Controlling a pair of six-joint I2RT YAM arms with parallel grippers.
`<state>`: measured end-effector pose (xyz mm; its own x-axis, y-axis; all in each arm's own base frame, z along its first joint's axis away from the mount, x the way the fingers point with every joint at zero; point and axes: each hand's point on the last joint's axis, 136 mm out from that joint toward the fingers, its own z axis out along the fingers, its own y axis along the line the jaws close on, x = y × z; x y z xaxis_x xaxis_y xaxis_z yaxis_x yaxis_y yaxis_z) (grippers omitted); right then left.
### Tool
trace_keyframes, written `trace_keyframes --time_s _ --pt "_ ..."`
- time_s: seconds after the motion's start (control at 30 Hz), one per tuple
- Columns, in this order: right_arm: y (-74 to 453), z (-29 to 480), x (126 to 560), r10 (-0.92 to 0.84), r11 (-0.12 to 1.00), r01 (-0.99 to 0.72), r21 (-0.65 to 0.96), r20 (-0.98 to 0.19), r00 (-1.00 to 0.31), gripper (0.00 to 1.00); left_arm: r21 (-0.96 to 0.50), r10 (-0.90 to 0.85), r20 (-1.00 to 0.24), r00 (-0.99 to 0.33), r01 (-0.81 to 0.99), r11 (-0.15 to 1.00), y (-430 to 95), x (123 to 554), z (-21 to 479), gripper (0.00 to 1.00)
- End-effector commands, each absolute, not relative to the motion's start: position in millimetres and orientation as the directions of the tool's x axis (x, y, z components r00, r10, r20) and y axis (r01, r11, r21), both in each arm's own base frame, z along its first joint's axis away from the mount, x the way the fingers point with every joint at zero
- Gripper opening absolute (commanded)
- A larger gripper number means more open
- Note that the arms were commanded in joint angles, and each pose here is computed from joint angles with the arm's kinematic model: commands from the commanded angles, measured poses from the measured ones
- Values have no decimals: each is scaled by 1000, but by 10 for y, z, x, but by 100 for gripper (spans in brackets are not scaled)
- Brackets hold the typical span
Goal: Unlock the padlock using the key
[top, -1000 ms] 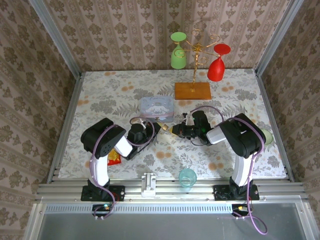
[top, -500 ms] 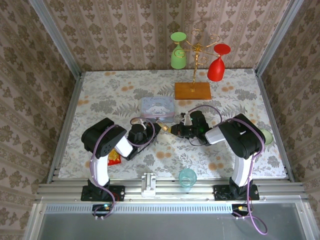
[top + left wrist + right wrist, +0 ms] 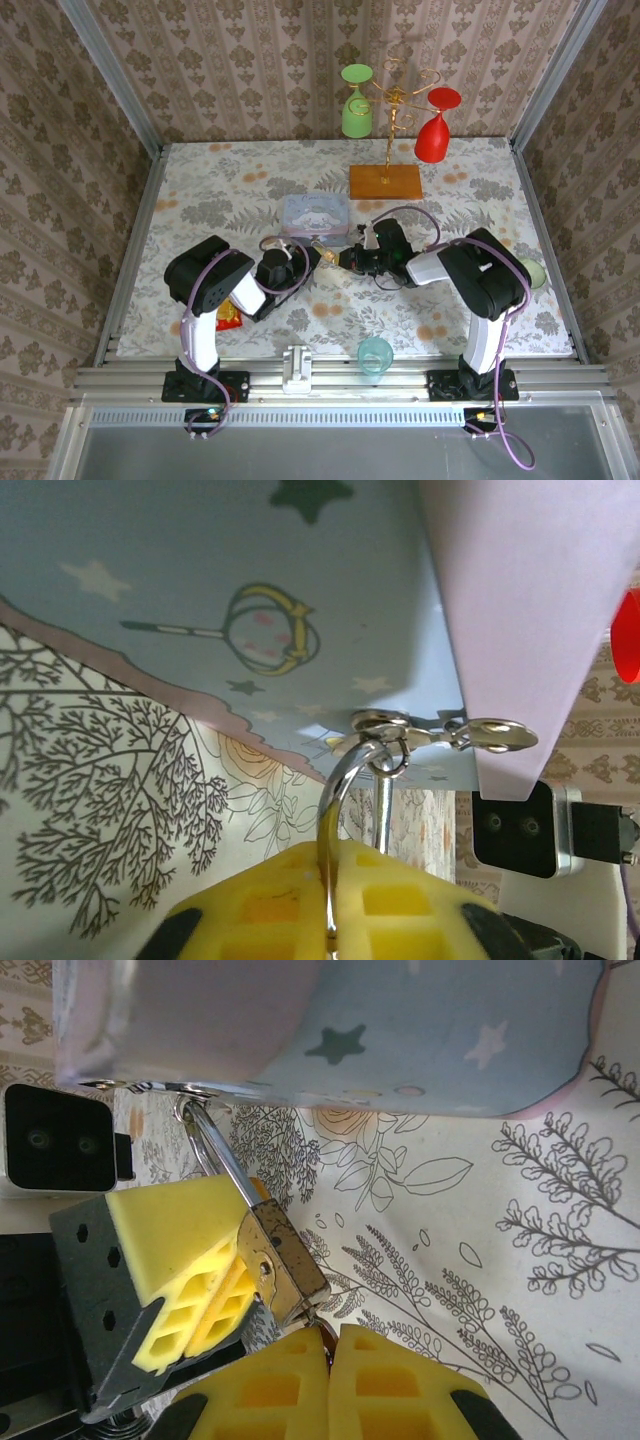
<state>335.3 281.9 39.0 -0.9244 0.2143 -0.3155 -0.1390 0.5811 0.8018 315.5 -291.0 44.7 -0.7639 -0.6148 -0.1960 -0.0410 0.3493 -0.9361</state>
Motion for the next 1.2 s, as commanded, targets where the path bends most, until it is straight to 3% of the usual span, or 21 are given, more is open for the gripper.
trace_keyframes --time_s 0.0,0.1,0.23,0.43,0.67,0.87,1.17 --pt "2814 606 3398 227 585 -208 784 -405 -886 0 -923 -532 -206 -821 -18 385 -2979 2930 378 16" --pt "2792 597 3334 236 572 -196 796 -389 -891 0 -912 -532 -231 -815 -8 409 -2940 2946 371 37" --pt "2777 623 3278 242 571 -181 801 -375 -895 0 -899 -532 -277 -800 21 438 -2908 2970 395 56" --pt "2775 603 3247 237 572 -174 801 -365 -901 0 -894 -504 -302 -809 57 444 -3069 3040 416 62" --pt "2822 577 3191 234 566 -162 808 -346 -909 0 -902 -525 -312 -792 72 426 -3138 3078 486 57" --pt "2812 541 3203 236 577 -155 802 -345 -909 0 -906 -525 -293 -799 56 421 -3177 3042 389 31" --pt "2847 554 3207 226 569 -157 807 -337 -914 3 -907 -538 -281 -795 37 420 -3136 3040 342 22"
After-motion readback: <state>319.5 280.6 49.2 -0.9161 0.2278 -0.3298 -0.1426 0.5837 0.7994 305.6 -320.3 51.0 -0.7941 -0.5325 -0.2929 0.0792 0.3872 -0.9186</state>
